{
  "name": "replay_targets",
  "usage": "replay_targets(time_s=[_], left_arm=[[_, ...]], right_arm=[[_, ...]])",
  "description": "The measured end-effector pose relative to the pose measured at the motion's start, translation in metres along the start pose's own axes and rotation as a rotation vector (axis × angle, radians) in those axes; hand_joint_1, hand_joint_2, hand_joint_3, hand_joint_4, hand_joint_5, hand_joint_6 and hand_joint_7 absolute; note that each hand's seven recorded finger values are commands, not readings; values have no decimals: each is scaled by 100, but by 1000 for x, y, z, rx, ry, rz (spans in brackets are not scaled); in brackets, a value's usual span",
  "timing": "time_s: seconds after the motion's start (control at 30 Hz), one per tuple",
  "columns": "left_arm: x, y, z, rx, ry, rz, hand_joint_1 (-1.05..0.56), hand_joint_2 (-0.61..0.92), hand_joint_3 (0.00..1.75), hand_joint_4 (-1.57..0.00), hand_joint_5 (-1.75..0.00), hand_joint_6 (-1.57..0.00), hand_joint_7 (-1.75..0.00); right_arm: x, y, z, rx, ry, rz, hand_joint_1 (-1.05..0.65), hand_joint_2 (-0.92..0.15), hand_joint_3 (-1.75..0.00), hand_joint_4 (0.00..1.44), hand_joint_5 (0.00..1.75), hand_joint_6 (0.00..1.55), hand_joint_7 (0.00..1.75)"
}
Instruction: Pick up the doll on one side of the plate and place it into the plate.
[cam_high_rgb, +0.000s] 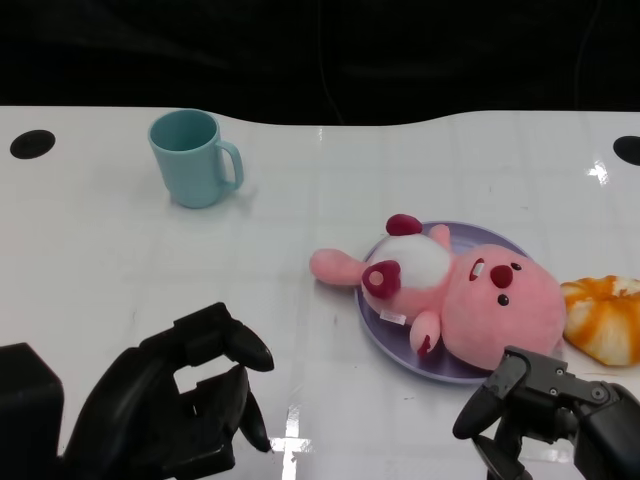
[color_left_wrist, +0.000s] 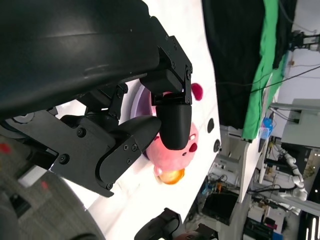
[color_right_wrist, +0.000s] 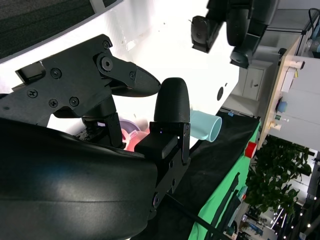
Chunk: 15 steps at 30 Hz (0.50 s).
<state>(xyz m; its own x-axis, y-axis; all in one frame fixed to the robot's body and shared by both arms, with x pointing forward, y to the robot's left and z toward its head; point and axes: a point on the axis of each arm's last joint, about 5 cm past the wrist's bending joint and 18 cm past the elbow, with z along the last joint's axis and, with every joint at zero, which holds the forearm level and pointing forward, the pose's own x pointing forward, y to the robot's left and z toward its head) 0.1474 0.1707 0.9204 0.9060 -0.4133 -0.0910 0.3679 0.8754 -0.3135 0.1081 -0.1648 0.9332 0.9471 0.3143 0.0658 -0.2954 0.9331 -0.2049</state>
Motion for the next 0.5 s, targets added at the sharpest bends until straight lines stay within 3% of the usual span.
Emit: replay_targets(time_s=[0.5], left_arm=[[-1,6,-7,-16,55,-21,-30,54,120,-79,-175,-62,-166]], right_arm=[[-7,-2,2,4,8,-8,-21,-68,-84,65,166,58,132]])
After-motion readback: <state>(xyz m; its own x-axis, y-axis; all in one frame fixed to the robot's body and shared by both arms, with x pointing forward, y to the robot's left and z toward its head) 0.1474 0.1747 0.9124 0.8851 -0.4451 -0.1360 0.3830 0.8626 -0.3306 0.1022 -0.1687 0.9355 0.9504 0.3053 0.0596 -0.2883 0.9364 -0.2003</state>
